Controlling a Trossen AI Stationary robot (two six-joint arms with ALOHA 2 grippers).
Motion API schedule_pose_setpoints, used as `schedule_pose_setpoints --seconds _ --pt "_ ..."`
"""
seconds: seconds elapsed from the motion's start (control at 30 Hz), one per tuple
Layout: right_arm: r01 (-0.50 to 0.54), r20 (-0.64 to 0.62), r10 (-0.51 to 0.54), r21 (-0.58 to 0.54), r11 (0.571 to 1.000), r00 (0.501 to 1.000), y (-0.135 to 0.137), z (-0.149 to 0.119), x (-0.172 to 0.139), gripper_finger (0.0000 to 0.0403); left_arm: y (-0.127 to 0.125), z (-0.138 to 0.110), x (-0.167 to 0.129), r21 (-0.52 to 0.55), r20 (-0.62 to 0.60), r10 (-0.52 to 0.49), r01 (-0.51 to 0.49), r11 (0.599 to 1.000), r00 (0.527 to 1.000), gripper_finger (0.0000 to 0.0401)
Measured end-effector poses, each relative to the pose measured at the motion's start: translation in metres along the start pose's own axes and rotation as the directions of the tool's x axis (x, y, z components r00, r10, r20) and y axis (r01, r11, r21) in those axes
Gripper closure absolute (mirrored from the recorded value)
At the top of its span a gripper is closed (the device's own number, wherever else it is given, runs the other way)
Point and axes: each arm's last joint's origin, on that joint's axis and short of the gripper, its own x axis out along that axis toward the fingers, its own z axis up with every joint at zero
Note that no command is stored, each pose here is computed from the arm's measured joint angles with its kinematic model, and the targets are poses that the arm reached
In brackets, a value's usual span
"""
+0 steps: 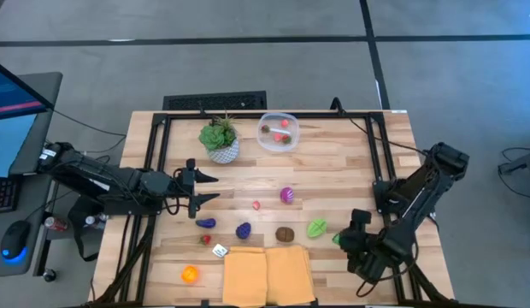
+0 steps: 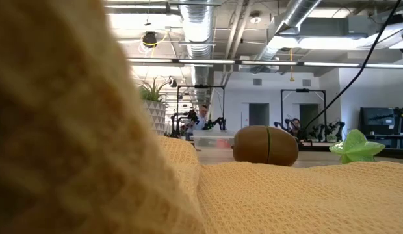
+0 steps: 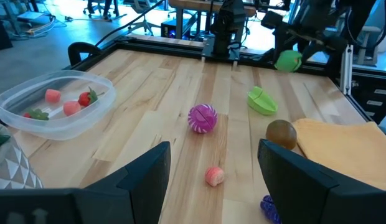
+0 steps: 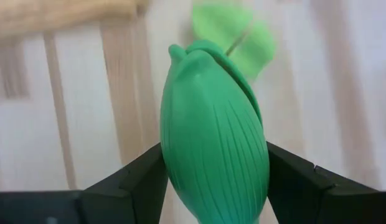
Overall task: Pick and placing Produce into tupperware
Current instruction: Put the corn into the transparent bin
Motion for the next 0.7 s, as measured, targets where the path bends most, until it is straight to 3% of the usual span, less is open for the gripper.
schedule_pose_setpoints --seconds 0.27,0.5,0.7 --pt "0.113 0.202 -0.113 0.013 0.994 0.973 -0.009 0.007 -0.006 0.0147 0.000 0.000 0.000 0.009 0.000 0.000 0.000 1.000 1.000 0.0168" --pt "0.257 0.381 -0.275 0.099 0.961 0.883 -0.020 0.022 -0.003 0.0147 0.000 0.000 0.000 0.037 -0.001 -0.003 0.003 0.999 1.000 0.0168" --pt "0.331 0.404 -0.386 0.201 0.922 0.829 -0.036 0.041 0.006 0.0147 0.000 0.000 0.000 0.045 -0.001 -0.004 0.004 0.999 1.000 0.0168"
